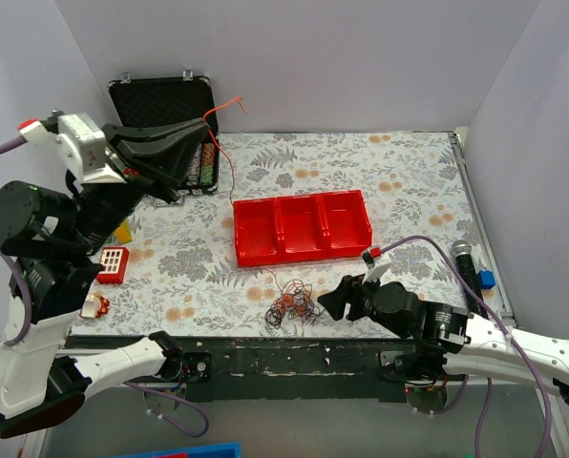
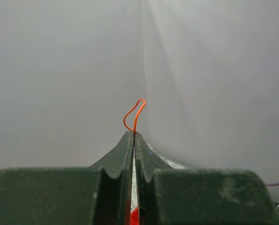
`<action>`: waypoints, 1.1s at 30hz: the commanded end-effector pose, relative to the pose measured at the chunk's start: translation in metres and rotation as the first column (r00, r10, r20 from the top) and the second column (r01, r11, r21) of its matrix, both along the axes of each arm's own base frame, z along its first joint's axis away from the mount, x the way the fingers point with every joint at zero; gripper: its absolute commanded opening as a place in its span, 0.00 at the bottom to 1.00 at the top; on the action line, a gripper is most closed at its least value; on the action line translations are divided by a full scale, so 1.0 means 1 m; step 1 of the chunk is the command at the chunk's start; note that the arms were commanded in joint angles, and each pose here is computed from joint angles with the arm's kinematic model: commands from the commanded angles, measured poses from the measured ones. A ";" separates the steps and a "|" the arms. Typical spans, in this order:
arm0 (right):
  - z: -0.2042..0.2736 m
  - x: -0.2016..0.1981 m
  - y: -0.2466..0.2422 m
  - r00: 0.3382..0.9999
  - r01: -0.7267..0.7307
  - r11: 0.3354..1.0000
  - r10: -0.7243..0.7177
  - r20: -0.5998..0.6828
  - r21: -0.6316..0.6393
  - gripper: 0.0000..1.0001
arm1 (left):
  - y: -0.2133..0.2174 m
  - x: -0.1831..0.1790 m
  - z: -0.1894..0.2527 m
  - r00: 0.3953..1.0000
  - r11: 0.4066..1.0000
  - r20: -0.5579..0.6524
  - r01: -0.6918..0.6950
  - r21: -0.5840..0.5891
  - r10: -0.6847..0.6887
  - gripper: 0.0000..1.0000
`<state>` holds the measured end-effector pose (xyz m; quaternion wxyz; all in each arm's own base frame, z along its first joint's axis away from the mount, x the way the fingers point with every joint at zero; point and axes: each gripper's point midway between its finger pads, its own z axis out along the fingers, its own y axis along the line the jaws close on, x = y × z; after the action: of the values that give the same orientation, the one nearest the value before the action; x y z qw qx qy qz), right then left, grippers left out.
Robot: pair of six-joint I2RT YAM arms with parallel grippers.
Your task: Untangle the cables
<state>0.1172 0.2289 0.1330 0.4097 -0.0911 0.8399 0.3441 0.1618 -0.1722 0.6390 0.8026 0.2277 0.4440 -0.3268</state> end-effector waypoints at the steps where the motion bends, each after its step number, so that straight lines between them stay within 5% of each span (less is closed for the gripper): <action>1: 0.035 0.001 0.025 0.991 -0.091 0.990 0.079 0.108 0.107 0.68 | -0.014 0.003 -0.024 0.997 0.998 -0.056 0.054 0.045 -0.051 0.00; 10: 0.006 0.015 0.055 0.980 -0.123 0.989 0.134 0.144 -0.084 0.68 | -0.010 0.002 -0.027 0.997 0.998 -0.061 0.045 0.046 -0.042 0.00; 23: -0.006 0.045 0.084 0.984 -0.034 0.994 0.052 0.170 -0.107 0.64 | 0.003 -0.005 -0.020 0.999 0.999 -0.033 0.021 0.037 -0.020 0.00; 33: -0.068 0.041 0.055 0.999 0.045 0.947 -0.037 0.031 -0.317 0.33 | 0.026 -0.015 0.015 0.997 0.999 0.064 -0.053 -0.012 0.054 0.00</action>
<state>0.1549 0.2981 0.0713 0.4151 -0.1771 0.8630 0.2268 0.1585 -0.1677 0.6223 0.7909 0.2396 0.4604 -0.3242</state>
